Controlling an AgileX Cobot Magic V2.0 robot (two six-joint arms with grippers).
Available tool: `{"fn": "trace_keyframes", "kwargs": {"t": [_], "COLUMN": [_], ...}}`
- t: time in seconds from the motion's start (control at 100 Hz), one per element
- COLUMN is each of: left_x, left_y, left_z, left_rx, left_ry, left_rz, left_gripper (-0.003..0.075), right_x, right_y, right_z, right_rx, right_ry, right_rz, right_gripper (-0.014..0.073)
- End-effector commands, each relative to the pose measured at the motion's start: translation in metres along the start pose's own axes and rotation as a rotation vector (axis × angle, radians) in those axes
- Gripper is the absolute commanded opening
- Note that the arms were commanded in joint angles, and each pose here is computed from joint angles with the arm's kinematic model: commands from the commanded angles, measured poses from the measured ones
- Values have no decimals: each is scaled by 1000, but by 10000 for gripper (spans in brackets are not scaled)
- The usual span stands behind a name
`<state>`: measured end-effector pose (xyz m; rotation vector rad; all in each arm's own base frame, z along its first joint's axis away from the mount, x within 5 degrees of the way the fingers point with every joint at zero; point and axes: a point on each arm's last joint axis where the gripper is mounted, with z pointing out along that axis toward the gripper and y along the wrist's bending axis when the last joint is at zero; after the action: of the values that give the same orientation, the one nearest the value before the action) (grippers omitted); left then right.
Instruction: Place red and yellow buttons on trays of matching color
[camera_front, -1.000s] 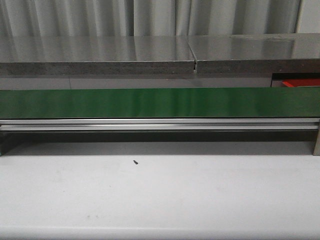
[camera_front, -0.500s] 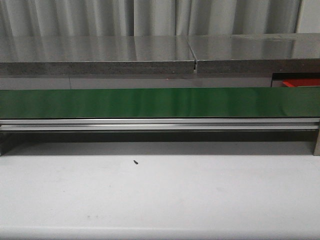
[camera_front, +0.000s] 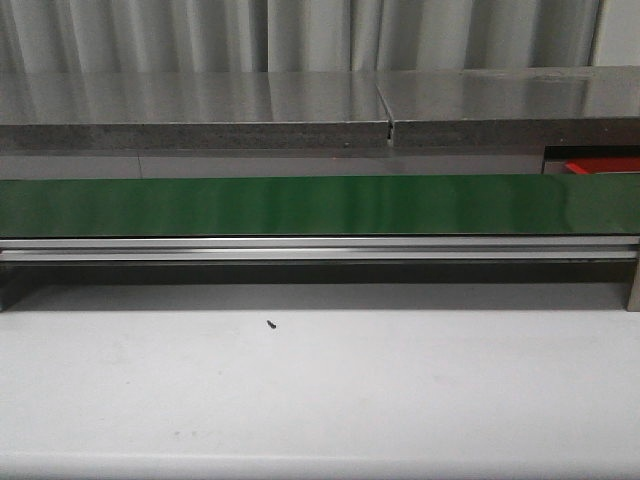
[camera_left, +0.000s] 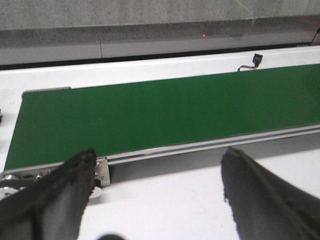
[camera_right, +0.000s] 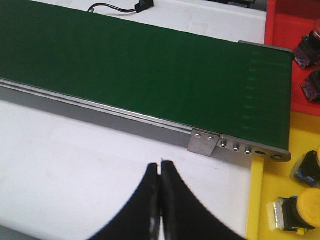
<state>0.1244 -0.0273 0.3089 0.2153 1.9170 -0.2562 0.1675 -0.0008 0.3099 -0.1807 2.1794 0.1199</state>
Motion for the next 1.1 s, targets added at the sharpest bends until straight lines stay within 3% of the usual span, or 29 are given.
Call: {"fn": "trace_keyframes", "kwargs": {"t": [0.0,0.16,0.27,0.54,0.79,1.09], "left_x": [-27,-59,-82,-120,-104,-63], "left_y": [2,18,37,119,182,225], "left_z": [-8,-4,9,63,127,191], "left_rx": [-35,-121,-175,-276,-298,-300], "left_ry": [-121,-157,-114,21,157,283], "left_rz": [-19,-110,-201,-387,-494,-626], "left_gripper": [594,587,587,587,587,587], "right_x": [-11,-11,-11,-11,-11,-11], "right_y": [-1,-1,-1,-1,-1,-1], "right_z": [-6,-6,-6,-6,-6,-6], "right_rx": [21,21,21,21,21,21], "right_ry": [-75,-75,-75,-75,-75,-75], "right_rz": [-1,-1,-1,-1,-1,-1], "right_gripper": [-66,-66,-66,-66,-66,-66]}}
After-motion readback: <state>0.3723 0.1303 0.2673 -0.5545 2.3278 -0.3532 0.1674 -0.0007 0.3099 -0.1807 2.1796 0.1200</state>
